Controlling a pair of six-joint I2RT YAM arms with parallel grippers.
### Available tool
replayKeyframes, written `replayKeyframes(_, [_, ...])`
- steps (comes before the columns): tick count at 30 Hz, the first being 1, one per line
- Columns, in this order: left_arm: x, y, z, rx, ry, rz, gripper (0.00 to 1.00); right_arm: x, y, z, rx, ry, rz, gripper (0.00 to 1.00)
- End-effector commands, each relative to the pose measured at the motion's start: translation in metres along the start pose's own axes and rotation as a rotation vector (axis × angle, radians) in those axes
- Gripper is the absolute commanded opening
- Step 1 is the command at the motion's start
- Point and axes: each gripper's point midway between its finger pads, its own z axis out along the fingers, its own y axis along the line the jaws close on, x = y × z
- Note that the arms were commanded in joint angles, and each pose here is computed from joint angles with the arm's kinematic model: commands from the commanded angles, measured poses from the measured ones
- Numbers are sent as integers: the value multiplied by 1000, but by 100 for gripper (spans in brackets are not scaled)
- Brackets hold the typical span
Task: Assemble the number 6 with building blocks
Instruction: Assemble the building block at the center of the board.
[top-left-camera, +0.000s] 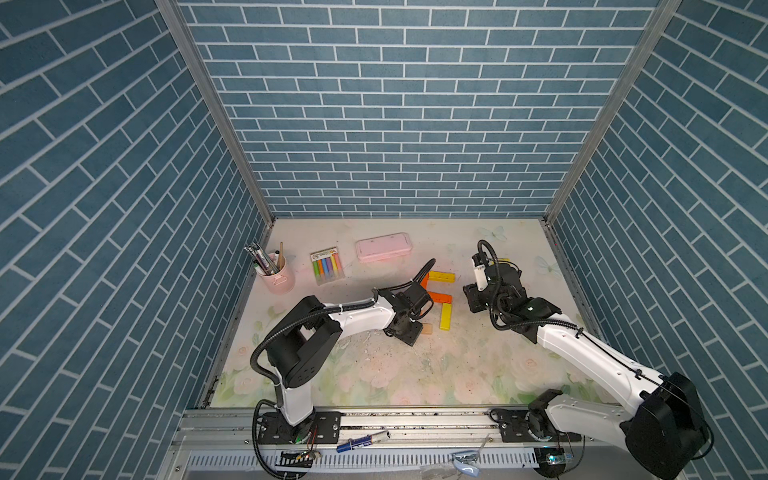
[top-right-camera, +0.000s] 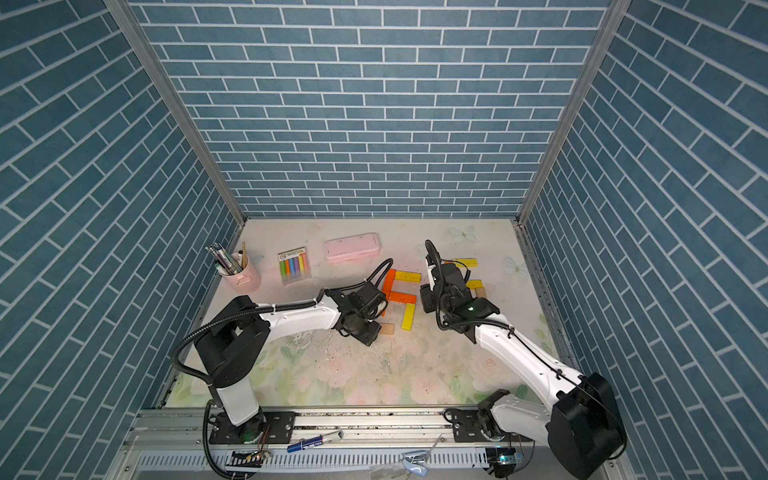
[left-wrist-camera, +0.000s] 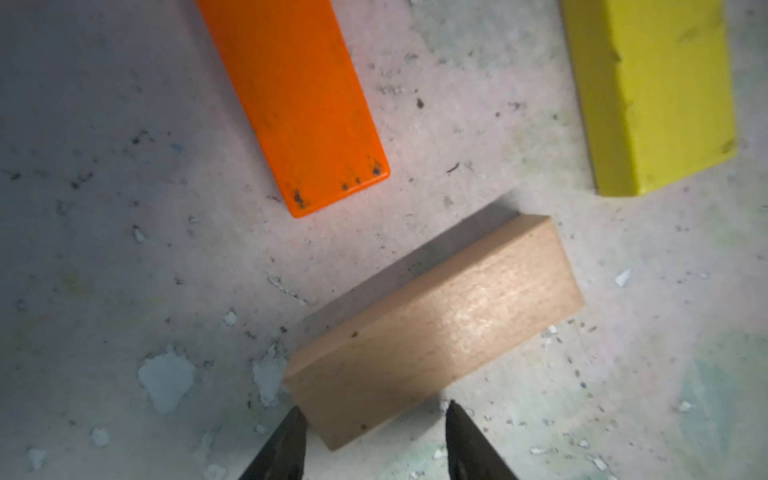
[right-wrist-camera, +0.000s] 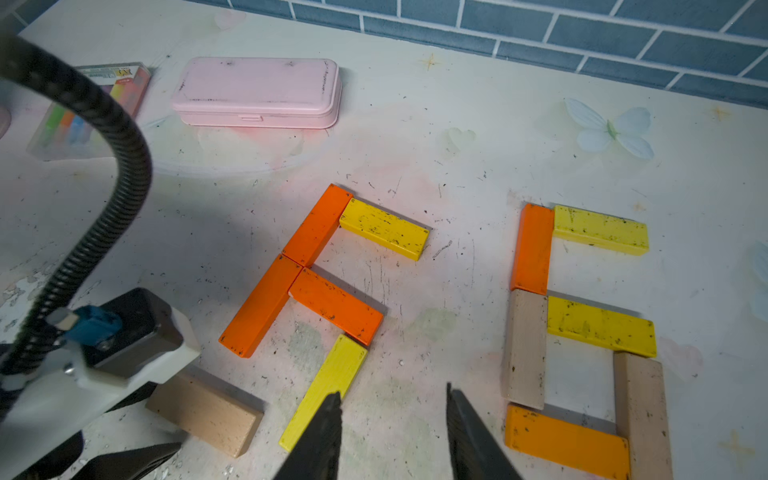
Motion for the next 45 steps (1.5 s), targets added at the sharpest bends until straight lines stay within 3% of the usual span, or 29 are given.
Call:
replayKeyframes(1, [-4,6,1,-49,-3,2,53,2,-3,-5,0,-8,47,43])
replayKeyframes(11, [-16,2,0,-44,-25,31,43,5,-3,-3,-5,2,52,43])
replayKeyframes(45, [-33,-8,3,-4,-34,30,43,17,-6,-1,2,39,54,43])
